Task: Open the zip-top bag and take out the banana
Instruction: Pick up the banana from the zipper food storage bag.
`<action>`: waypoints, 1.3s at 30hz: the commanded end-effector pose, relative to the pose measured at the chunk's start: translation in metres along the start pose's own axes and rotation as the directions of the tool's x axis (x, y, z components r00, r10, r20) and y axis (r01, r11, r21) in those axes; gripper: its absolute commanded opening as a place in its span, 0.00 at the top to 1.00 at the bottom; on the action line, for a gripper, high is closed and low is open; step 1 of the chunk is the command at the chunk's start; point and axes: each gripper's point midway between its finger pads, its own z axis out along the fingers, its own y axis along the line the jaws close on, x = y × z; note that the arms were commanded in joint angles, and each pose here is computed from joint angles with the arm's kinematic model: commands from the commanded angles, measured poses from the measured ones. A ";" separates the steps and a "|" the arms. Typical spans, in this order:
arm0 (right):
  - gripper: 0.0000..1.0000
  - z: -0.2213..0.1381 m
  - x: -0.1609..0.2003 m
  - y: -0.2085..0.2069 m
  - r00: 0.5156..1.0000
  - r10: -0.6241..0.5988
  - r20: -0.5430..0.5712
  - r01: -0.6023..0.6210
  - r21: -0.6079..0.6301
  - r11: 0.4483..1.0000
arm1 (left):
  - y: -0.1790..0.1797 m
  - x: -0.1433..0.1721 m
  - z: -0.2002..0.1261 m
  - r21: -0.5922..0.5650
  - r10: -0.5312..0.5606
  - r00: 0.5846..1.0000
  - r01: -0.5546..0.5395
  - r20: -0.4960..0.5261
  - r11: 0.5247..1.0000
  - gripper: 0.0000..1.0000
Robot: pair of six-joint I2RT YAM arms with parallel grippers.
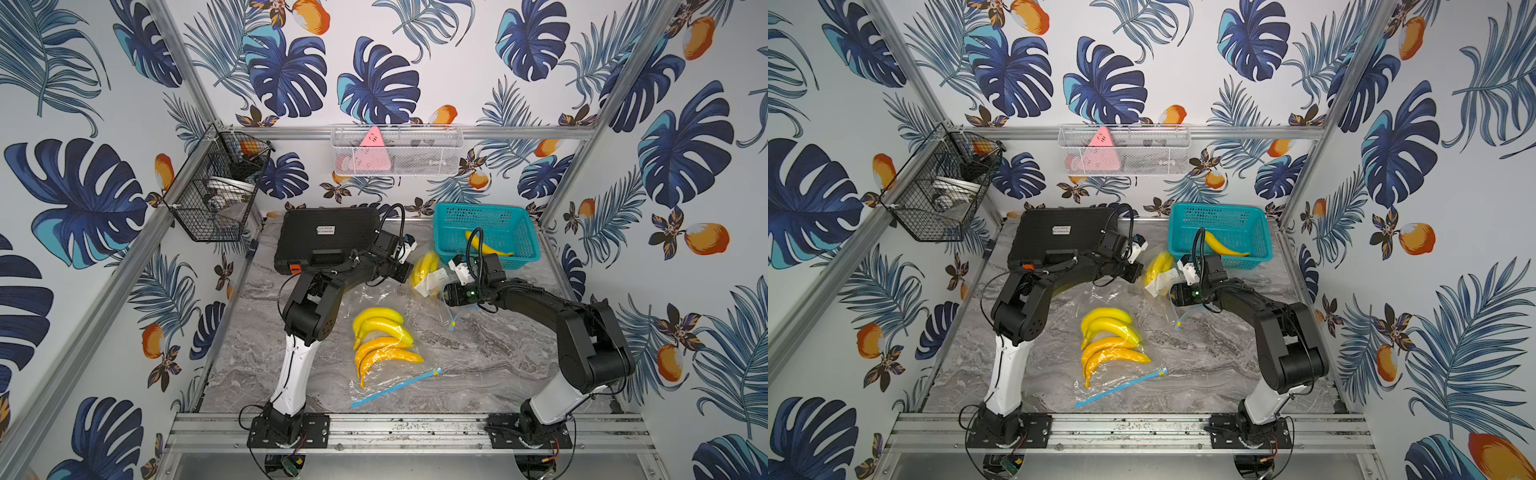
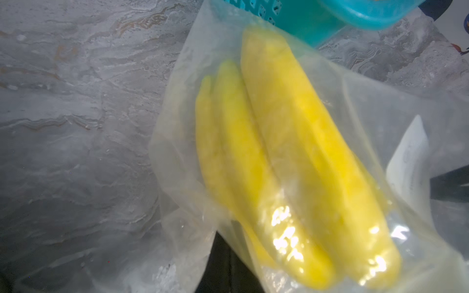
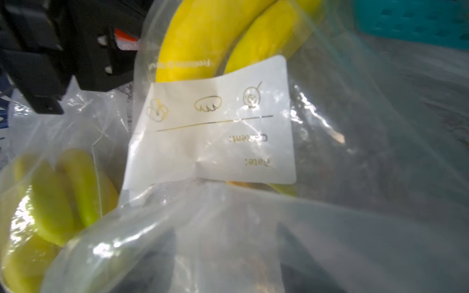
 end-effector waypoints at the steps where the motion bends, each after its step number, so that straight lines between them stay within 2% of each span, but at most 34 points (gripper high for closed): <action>1: 0.38 0.001 0.016 -0.022 0.995 -0.031 -0.093 0.042 0.117 0.992 | -0.001 -0.009 -0.007 0.024 -0.010 0.999 0.009 0.033 1.000 1.00; 5: 0.42 -0.008 0.018 -0.025 0.999 -0.014 -0.052 0.021 0.146 0.989 | 0.009 -0.011 -0.011 0.020 -0.045 0.998 0.044 0.049 0.999 1.00; 8: 0.50 -0.014 0.014 -0.038 1.000 -0.010 -0.008 0.011 0.206 0.978 | 0.015 -0.011 -0.014 0.024 -0.068 0.996 0.067 0.057 0.997 1.00; 15: 0.48 0.006 -0.005 -0.036 0.999 -0.024 -0.041 0.029 0.132 0.991 | 0.014 -0.012 -0.012 0.043 -0.078 0.995 0.076 0.057 0.996 1.00; 20: 0.46 0.010 -0.024 -0.027 0.998 -0.063 0.014 0.061 0.077 0.995 | 0.013 -0.012 -0.012 0.055 -0.077 0.995 0.074 0.059 0.996 1.00; 24: 0.47 0.020 -0.017 -0.016 0.996 -0.077 -0.049 0.079 0.022 0.997 | 0.012 -0.011 -0.009 0.061 -0.080 0.995 0.077 0.057 0.995 1.00; 29: 0.47 0.030 -0.014 0.007 0.983 -0.163 -0.085 0.160 -0.035 0.986 | 0.013 -0.011 -0.009 0.063 -0.084 0.995 0.081 0.060 0.995 1.00; 35: 0.44 0.035 -0.017 0.011 0.975 -0.205 -0.088 0.204 -0.022 0.979 | 0.013 -0.010 -0.010 0.065 -0.086 0.995 0.082 0.059 0.995 1.00; 39: 0.43 0.043 -0.024 -0.003 0.981 -0.171 -0.094 0.175 0.041 0.984 | 0.014 -0.011 -0.011 0.066 -0.089 0.994 0.085 0.061 0.994 1.00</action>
